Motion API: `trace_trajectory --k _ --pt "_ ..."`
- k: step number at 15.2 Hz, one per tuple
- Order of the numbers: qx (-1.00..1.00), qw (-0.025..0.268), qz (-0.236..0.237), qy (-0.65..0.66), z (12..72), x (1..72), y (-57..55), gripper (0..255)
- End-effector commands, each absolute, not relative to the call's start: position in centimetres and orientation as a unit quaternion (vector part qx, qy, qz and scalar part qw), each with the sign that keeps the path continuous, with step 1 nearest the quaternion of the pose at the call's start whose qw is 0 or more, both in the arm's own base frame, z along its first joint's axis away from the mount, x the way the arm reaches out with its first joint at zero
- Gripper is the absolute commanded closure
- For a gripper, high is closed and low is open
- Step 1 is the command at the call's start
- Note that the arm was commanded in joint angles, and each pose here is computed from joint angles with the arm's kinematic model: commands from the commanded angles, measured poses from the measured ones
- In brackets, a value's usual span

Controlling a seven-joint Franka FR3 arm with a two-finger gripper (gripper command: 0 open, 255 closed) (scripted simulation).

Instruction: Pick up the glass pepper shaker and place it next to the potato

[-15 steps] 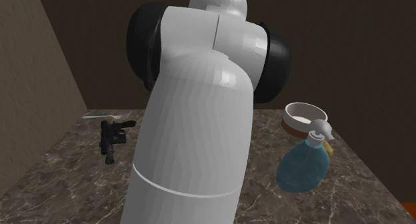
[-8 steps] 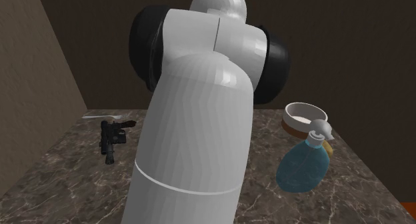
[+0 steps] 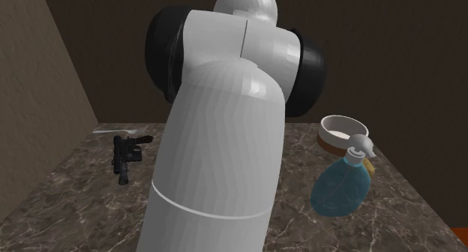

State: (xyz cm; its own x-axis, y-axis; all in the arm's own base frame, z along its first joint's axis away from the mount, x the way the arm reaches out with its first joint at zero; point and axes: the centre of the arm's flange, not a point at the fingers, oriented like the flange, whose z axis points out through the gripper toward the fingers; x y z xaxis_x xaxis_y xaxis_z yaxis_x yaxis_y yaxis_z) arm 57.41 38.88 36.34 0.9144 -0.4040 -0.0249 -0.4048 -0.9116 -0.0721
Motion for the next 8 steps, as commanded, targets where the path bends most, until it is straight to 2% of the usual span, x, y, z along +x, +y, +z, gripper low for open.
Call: trace_trajectory --k 1,8 --pt "-0.978 0.038 0.005 0.207 36.3 57.4 38.9 255" --pt "-0.978 0.038 0.005 0.207 38.4 57.4 38.9 255"
